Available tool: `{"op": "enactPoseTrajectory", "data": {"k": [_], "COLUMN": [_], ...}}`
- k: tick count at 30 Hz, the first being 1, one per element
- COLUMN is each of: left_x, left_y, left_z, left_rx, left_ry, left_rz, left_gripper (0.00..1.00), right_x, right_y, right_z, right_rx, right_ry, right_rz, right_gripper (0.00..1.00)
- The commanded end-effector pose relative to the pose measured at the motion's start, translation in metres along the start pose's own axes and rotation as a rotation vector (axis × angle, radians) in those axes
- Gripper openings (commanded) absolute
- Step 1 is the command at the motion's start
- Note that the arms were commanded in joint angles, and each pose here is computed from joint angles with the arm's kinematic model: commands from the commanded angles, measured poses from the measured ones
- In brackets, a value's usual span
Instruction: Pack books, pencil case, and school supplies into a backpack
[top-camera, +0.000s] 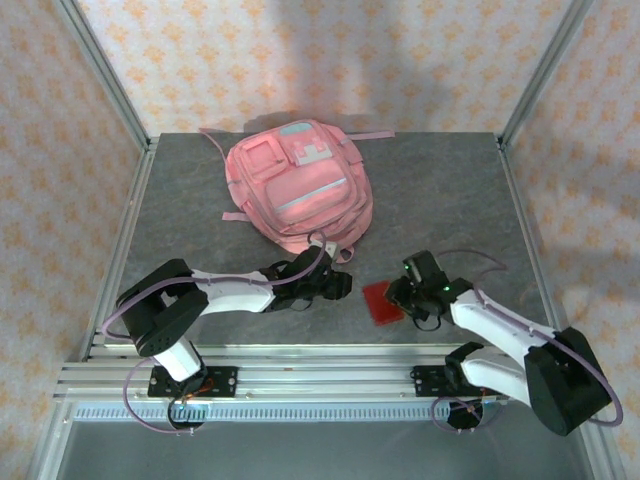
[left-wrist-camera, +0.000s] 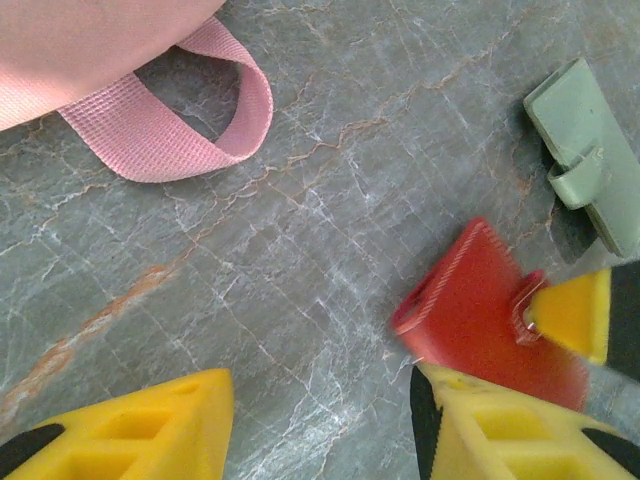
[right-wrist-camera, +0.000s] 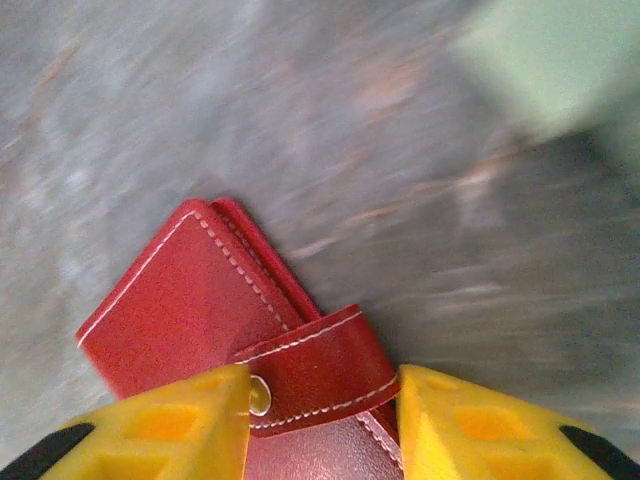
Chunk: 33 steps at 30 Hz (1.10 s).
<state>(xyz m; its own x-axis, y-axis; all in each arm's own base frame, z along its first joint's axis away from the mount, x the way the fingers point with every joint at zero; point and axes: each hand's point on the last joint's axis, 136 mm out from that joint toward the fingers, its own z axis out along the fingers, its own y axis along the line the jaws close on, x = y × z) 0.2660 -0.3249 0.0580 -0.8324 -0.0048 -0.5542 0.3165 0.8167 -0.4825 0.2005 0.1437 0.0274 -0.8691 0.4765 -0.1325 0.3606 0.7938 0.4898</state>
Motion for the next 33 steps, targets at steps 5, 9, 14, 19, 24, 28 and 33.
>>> {"op": "enactPoseTrajectory", "data": {"k": [5, 9, 14, 19, 24, 28, 33], "left_x": [-0.002, 0.005, 0.017, 0.026, 0.039, 0.046, 0.046], "left_y": [0.002, 0.000, 0.001, 0.010, 0.027, 0.032, 0.031], "left_z": [0.004, 0.010, 0.019, 0.028, 0.035, 0.038, 0.040], "left_rx": [-0.040, -0.039, -0.064, -0.141, -0.248, -0.258, -0.253], "left_ry": [0.018, 0.073, 0.145, 0.185, 0.243, 0.265, 0.259], "left_rz": [0.008, 0.011, 0.025, 0.052, 0.115, 0.122, 0.126], "left_gripper": [0.48, 0.43, 0.39, 0.29, 0.12, 0.07, 0.07], "right_x": [-0.009, -0.017, -0.012, -0.001, 0.011, 0.021, 0.019], "right_y": [0.058, 0.040, 0.015, 0.002, -0.006, 0.004, 0.034], "right_z": [-0.009, -0.013, -0.010, -0.002, 0.006, 0.011, 0.004], "right_rx": [-0.208, -0.114, -0.037, -0.033, -0.050, -0.122, -0.273], "right_ry": [-0.020, -0.074, -0.063, -0.034, 0.009, 0.064, 0.058], "right_rz": [-0.070, -0.069, -0.059, -0.033, -0.016, -0.031, -0.061], "right_gripper": [0.44, 0.46, 0.51, 0.51, 0.51, 0.49, 0.44]}}
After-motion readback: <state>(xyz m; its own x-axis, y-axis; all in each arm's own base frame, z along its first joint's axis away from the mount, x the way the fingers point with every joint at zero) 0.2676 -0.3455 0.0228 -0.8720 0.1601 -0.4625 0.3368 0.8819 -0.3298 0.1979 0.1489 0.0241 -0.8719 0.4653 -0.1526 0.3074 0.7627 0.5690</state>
